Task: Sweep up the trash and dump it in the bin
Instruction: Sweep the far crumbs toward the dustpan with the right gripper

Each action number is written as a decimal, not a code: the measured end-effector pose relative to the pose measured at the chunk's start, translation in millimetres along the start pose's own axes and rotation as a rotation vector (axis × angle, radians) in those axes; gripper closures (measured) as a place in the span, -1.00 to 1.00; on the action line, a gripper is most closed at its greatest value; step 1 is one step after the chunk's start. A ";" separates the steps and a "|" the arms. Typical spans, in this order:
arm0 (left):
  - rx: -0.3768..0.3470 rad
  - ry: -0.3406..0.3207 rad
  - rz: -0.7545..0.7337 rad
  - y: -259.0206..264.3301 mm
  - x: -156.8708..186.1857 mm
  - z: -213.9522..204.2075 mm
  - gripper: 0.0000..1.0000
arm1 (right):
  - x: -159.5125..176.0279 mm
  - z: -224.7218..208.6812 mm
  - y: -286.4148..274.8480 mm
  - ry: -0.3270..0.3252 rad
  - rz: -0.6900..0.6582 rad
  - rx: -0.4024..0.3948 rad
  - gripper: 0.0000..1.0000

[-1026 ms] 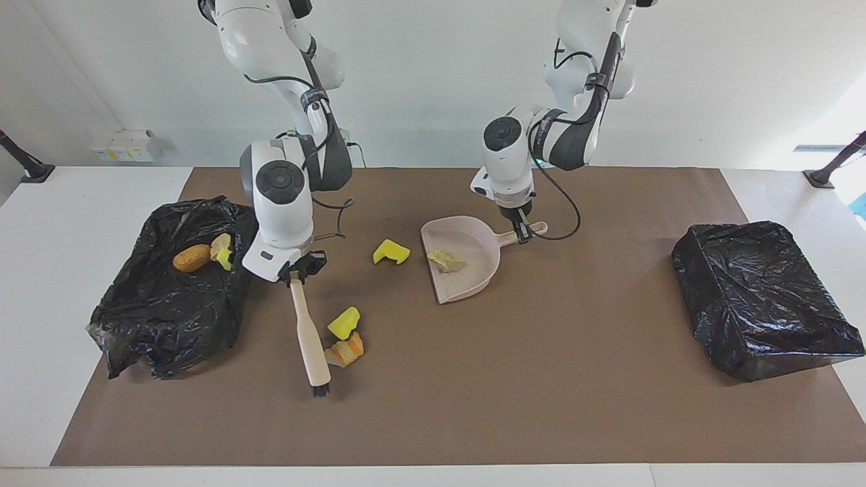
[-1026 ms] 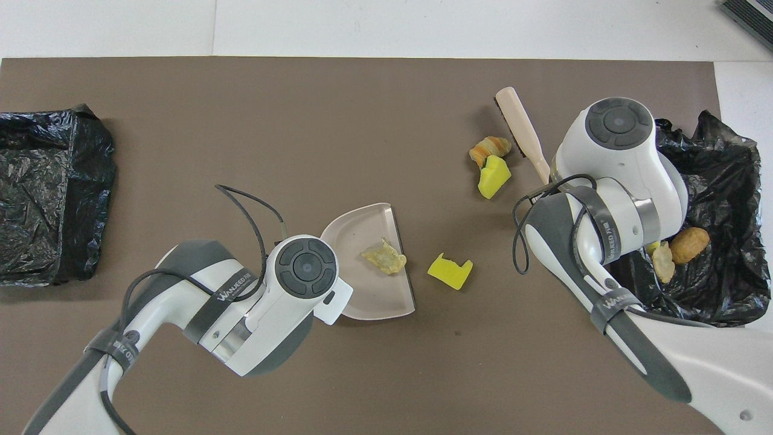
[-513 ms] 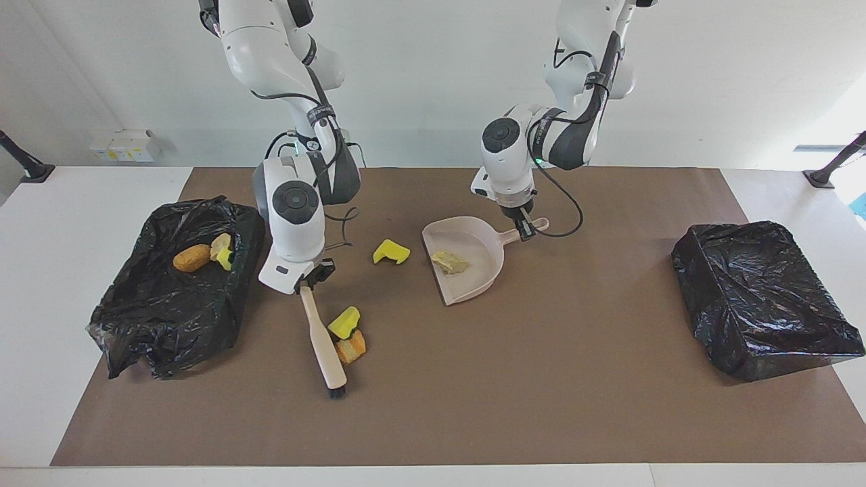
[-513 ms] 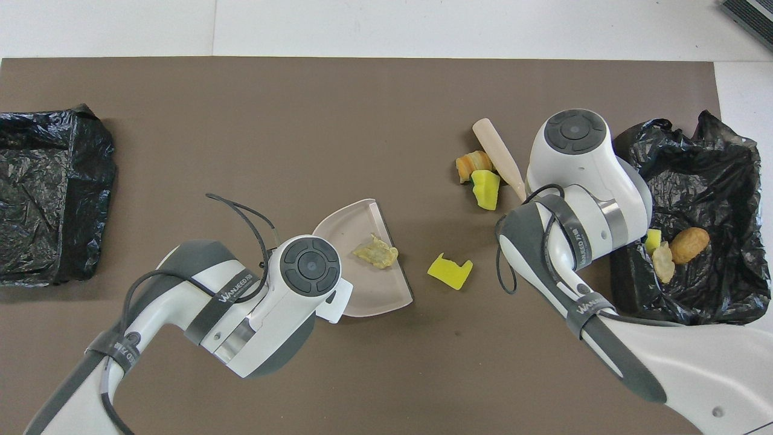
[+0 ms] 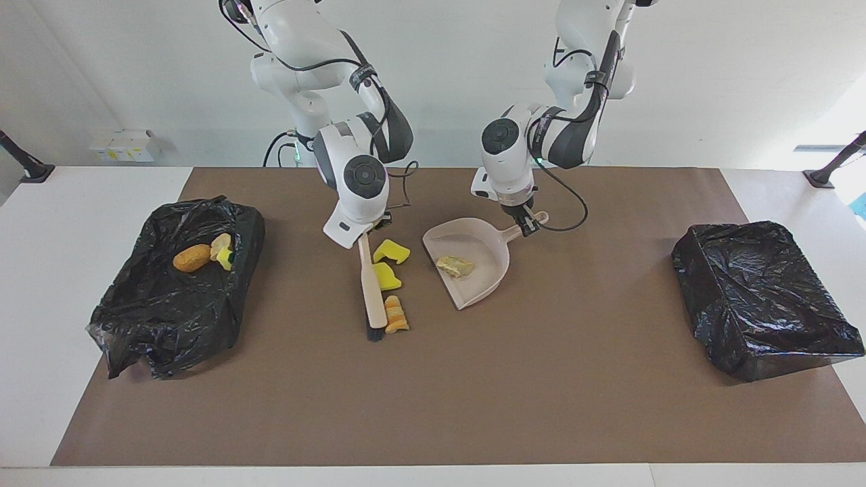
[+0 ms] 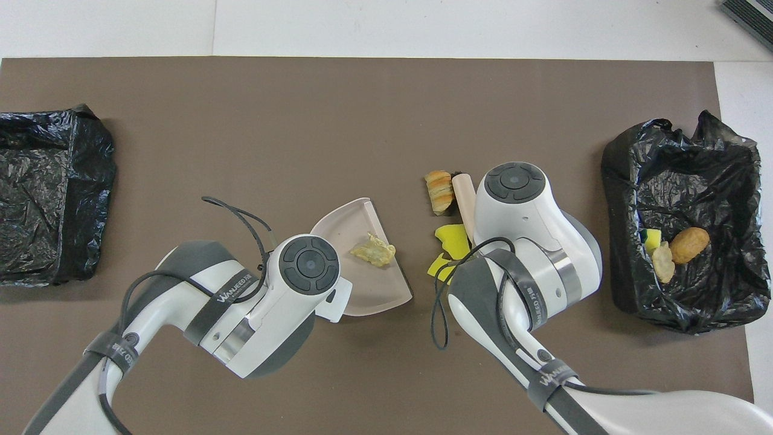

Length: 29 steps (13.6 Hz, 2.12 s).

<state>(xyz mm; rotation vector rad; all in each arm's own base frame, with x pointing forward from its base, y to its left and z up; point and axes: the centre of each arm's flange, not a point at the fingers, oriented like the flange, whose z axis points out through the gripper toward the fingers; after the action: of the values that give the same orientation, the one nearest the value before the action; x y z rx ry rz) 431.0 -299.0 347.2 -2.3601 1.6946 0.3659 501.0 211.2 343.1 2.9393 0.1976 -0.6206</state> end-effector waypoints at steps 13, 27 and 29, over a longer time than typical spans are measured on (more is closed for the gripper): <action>0.000 0.000 0.000 0.0 0.0 0.0 0.38 | -49.7 40.3 -47.0 0.018 0.111 0.129 0.46; 0.030 0.095 0.102 -7.8 0.9 7.6 0.38 | -86.6 -53.1 -126.1 0.071 0.174 0.506 0.46; 0.022 0.101 0.095 -8.9 0.2 7.9 0.38 | -92.5 -66.4 -97.8 0.057 0.176 0.446 0.46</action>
<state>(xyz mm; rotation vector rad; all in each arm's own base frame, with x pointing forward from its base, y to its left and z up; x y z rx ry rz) 438.9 -293.9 339.9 -2.3249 1.8506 0.2463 428.0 308.2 431.4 3.3487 -0.2228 -0.6243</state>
